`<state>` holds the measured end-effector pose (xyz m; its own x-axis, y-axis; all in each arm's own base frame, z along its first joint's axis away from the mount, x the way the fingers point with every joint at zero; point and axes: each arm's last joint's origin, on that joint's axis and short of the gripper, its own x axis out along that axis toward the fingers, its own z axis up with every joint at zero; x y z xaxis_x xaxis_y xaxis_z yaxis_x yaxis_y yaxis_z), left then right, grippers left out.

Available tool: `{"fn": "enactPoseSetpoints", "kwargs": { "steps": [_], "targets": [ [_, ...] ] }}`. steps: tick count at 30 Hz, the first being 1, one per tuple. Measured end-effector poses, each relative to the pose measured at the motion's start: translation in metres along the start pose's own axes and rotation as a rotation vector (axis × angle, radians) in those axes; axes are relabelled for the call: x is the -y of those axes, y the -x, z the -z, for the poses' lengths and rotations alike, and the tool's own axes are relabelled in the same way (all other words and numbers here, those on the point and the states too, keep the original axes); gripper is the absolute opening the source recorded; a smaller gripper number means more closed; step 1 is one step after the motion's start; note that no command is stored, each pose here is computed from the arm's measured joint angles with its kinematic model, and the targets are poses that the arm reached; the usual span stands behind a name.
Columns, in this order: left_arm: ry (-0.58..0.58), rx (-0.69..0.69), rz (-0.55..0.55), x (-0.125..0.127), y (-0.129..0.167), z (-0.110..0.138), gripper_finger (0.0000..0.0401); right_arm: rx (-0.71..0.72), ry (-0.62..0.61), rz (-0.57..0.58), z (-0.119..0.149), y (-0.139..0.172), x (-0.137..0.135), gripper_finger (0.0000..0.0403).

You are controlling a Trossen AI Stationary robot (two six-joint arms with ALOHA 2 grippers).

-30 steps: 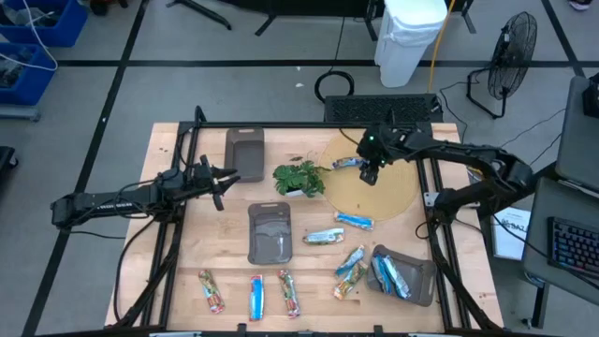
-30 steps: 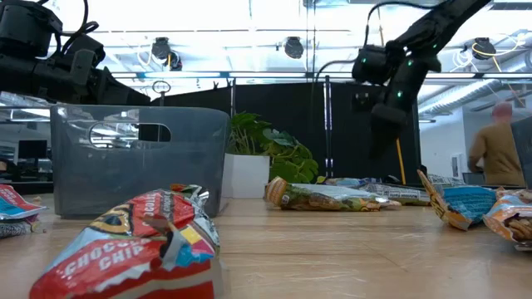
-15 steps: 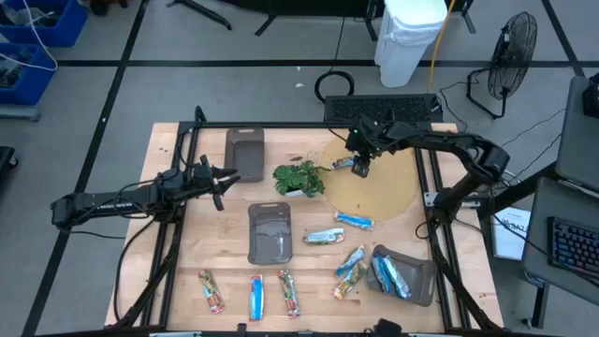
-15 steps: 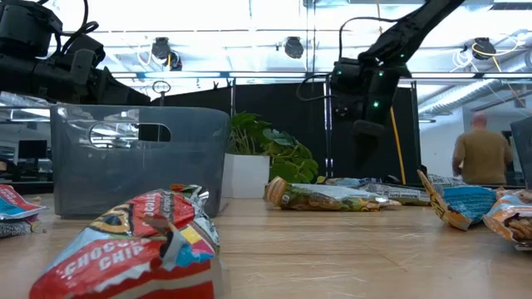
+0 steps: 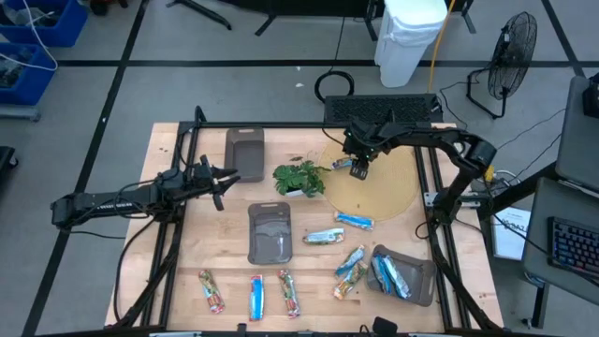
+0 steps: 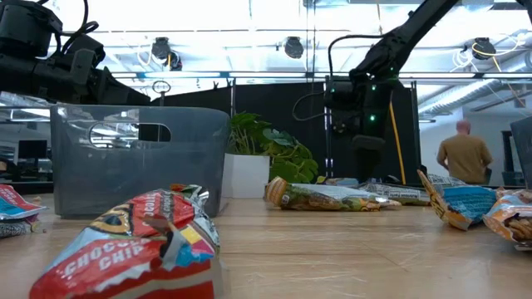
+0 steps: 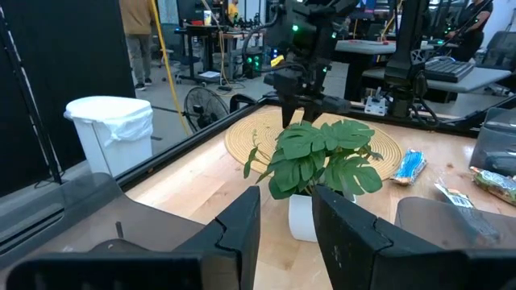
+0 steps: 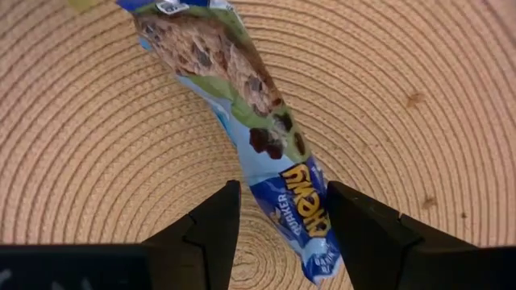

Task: Pick and place Granola Bars by type
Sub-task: Put the blue granola bar into the bottom right black bin

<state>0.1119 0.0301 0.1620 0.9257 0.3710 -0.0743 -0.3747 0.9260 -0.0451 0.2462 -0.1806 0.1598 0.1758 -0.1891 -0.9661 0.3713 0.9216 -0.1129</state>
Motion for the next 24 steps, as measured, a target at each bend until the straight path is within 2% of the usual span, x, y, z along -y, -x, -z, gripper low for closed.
{"fn": "enactPoseSetpoints", "kwargs": {
  "steps": [17, 20, 24],
  "targets": [
    [0.000, 0.000, 0.000, 0.0000, 0.0000, 0.0000, 0.0118, -0.013, -0.016, -0.004, 0.0003, -0.0037, -0.0001, 0.0170],
    [0.000, 0.000, 0.000, 0.0000, 0.0000, 0.0000, 0.0118, -0.019, -0.015, -0.006, 0.0009, -0.0037, -0.0003, 0.0147],
    [0.000, 0.000, 0.000, 0.0000, 0.0000, 0.0000, 0.0118, -0.024, -0.014, -0.006, 0.0014, -0.0036, -0.0004, 0.0088]
  ]
}}
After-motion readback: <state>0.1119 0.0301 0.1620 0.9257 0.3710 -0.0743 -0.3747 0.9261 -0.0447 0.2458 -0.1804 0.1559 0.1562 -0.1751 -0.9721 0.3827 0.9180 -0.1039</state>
